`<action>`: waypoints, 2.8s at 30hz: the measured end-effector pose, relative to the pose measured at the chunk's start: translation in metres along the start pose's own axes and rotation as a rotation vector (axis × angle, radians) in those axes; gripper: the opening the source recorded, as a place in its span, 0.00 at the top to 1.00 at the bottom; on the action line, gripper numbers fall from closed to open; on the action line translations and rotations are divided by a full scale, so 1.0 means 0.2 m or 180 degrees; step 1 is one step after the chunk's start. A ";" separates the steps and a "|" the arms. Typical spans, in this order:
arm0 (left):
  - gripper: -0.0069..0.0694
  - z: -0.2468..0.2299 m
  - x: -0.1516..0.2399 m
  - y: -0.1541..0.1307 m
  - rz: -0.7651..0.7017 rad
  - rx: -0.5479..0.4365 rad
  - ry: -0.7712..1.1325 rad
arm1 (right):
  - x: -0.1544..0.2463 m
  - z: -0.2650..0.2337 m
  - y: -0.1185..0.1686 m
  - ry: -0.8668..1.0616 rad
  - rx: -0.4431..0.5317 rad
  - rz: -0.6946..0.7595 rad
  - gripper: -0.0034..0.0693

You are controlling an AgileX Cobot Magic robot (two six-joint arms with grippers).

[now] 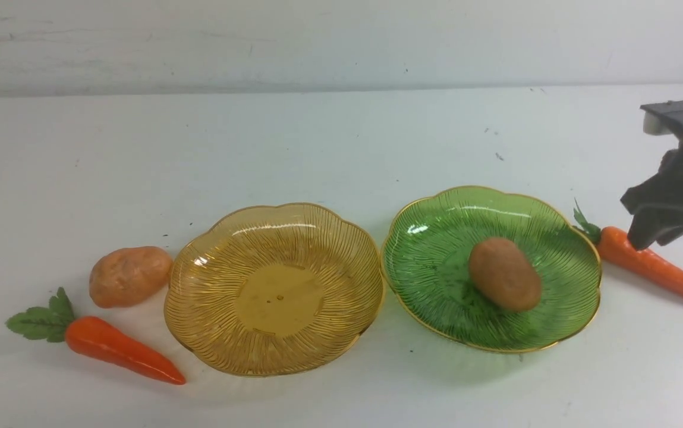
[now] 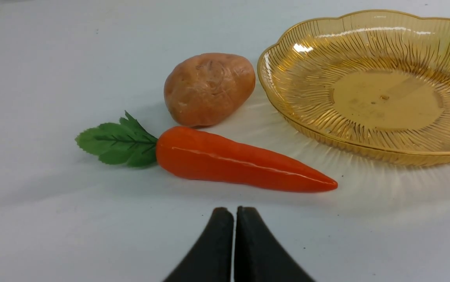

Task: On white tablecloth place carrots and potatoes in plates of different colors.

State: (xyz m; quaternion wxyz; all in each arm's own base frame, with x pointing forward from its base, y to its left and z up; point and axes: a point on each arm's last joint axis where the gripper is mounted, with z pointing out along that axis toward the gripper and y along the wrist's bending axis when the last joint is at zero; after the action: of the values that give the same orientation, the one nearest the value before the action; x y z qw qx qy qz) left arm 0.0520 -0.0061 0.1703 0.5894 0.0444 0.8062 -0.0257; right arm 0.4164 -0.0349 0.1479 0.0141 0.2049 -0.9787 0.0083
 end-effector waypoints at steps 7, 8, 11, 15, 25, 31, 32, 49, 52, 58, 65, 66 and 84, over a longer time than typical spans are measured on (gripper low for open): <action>0.91 0.00 0.00 0.00 0.0000 0.0000 0.0000 | -0.08 -0.43 -0.06 -0.0708 0.0415 0.0352 0.61; 0.91 0.00 0.00 0.00 0.0000 0.0000 0.0000 | -0.08 -0.56 -0.04 -0.0952 0.0404 0.0475 0.61; 0.91 0.00 0.00 0.00 0.0000 0.0000 0.0000 | -0.06 -0.86 0.14 -0.1595 -0.0022 0.0656 0.61; 0.91 0.00 0.00 0.00 0.0004 -0.0002 0.0000 | -0.18 -0.95 0.61 -0.1842 -0.0888 0.0222 0.61; 0.91 0.00 0.00 0.00 0.0005 -0.0002 0.0000 | -0.41 -0.58 1.53 -0.1650 -0.1104 -0.0901 0.61; 0.91 0.00 0.00 0.00 0.0007 -0.0003 0.0000 | -0.46 -0.36 1.70 -0.1501 -0.1092 -0.1043 0.36; 0.91 0.00 0.00 0.00 0.0007 -0.0003 0.0000 | -0.46 -0.34 1.70 -0.1483 -0.1089 -0.1039 0.28; 0.91 -0.01 -0.02 -0.08 -0.2191 0.0582 0.0026 | -0.16 -1.22 1.25 -0.2165 -0.0288 -0.0591 0.92; 0.91 -0.01 -0.05 -0.10 -0.2920 0.0833 0.0046 | 0.15 -1.38 1.12 -0.2305 -0.0062 -0.0417 0.97; 0.91 -0.02 -0.06 -0.11 -0.3153 0.0946 0.0013 | 0.90 -1.38 1.03 -0.2701 -0.0110 -0.0109 0.97; 0.91 -0.13 -0.31 -0.10 -0.2329 0.0977 -0.0451 | 1.29 -1.11 0.99 -0.3383 0.0129 -0.0158 0.97; 0.91 -0.15 -0.39 -0.10 -0.2162 0.0973 -0.0424 | 1.30 -1.10 0.98 -0.3383 0.0150 -0.0163 0.97; 0.51 0.48 -0.63 0.06 -0.1183 -0.0790 0.3020 | 1.30 -1.09 0.97 -0.3316 0.0292 -0.0191 0.97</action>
State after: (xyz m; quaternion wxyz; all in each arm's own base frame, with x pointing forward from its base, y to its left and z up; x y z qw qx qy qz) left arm 0.1824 -0.0088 0.2605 0.1458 -0.1628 0.9758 -0.0112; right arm 0.1060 0.0434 0.3708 -0.4832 0.2102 -0.8483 -0.0523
